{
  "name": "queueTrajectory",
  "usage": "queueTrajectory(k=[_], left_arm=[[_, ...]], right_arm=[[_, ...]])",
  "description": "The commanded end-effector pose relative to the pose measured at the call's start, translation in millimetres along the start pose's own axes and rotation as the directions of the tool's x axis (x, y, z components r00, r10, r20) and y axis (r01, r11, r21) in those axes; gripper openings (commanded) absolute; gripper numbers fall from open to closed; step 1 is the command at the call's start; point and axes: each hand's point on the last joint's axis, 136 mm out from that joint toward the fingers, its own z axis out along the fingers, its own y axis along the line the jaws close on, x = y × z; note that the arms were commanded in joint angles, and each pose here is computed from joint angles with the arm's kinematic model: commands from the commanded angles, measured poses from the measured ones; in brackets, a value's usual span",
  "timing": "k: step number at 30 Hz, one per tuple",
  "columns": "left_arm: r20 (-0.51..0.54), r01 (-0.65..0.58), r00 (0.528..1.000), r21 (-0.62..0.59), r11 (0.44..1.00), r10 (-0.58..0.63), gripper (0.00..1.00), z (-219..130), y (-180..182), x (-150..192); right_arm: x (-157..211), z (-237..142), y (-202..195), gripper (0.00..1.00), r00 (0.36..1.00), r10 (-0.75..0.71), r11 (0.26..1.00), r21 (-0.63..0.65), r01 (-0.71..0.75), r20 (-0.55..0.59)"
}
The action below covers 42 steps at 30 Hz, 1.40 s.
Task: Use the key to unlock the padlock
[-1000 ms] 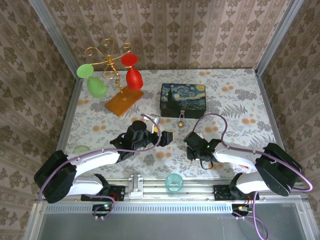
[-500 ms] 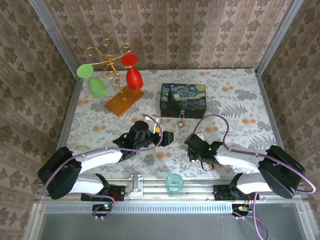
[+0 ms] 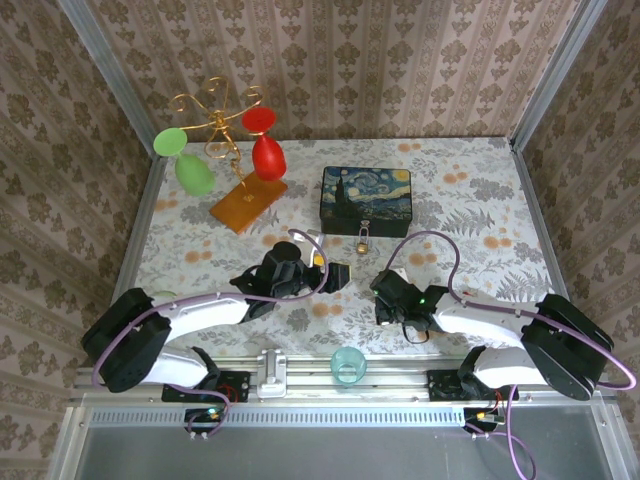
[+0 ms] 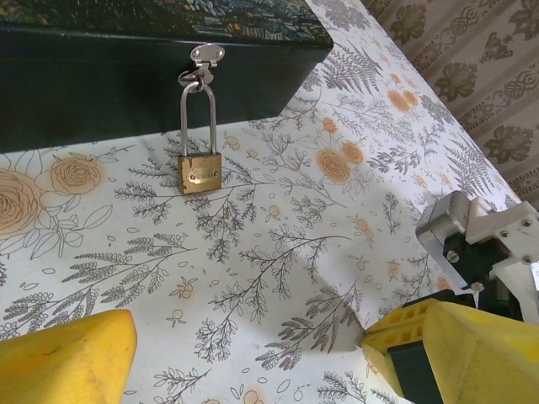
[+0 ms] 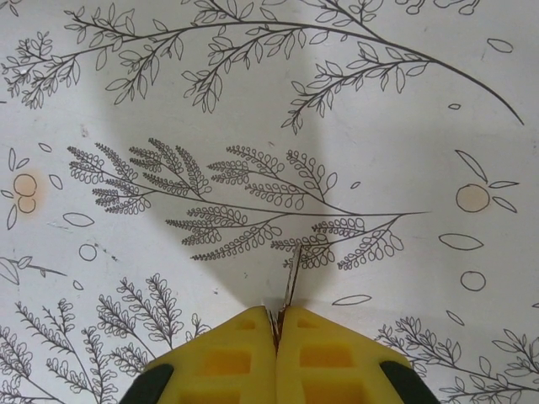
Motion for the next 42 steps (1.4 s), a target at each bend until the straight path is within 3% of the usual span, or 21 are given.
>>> queueTrajectory(k=[1,6,10,14,18,22,25,27,36,42], left_arm=[[0.046,0.041,0.998,0.045,0.998,-0.043,0.87,1,-15,-18],[0.098,0.224,0.968,0.093,0.97,-0.232,0.82,-8,-28,-40],[0.075,0.431,0.89,0.186,0.883,-0.45,0.74,-5,-43,-46],[0.05,0.508,0.845,0.232,0.829,-0.532,0.69,-6,-63,-47],[0.032,0.573,0.8,0.256,0.779,-0.599,0.61,-8,-63,-48],[0.017,0.545,0.825,0.242,0.803,-0.565,0.61,-14,-66,-48],[0.008,0.533,0.835,0.24,0.811,-0.55,0.6,-16,-64,-48],[-0.005,0.533,0.837,0.239,0.812,-0.548,0.58,-16,-62,-47],[-0.044,0.558,0.823,0.256,0.789,-0.567,0.37,-13,-59,-35],[-0.074,0.561,0.823,0.255,0.787,-0.563,0.3,-9,-64,-27]], right_arm=[[8,-10,1,0.0,0.998,-0.043,0.999,-0.009,0.043,-0.039],[-13,-37,12,0.0,0.992,-0.125,0.99,-0.06,0.126,0.026],[-38,-68,22,0.0,0.959,-0.218,0.964,-0.112,0.24,0.182],[-62,-100,33,0.0,0.888,-0.314,0.923,-0.112,0.369,0.335],[-78,-123,47,0.0,0.752,-0.49,0.84,0.006,0.543,0.441],[-89,-132,60,0.0,0.592,-0.662,0.726,0.197,0.659,0.46],[-90,-134,78,0.0,0.464,-0.758,0.622,0.294,0.726,0.457],[-90,-133,87,0.0,0.415,-0.776,0.591,0.316,0.742,0.475],[-99,-131,101,0.0,0.398,-0.789,0.579,0.347,0.738,0.469],[-105,-126,99,0.0,0.424,-0.783,0.602,0.379,0.703,0.456]])
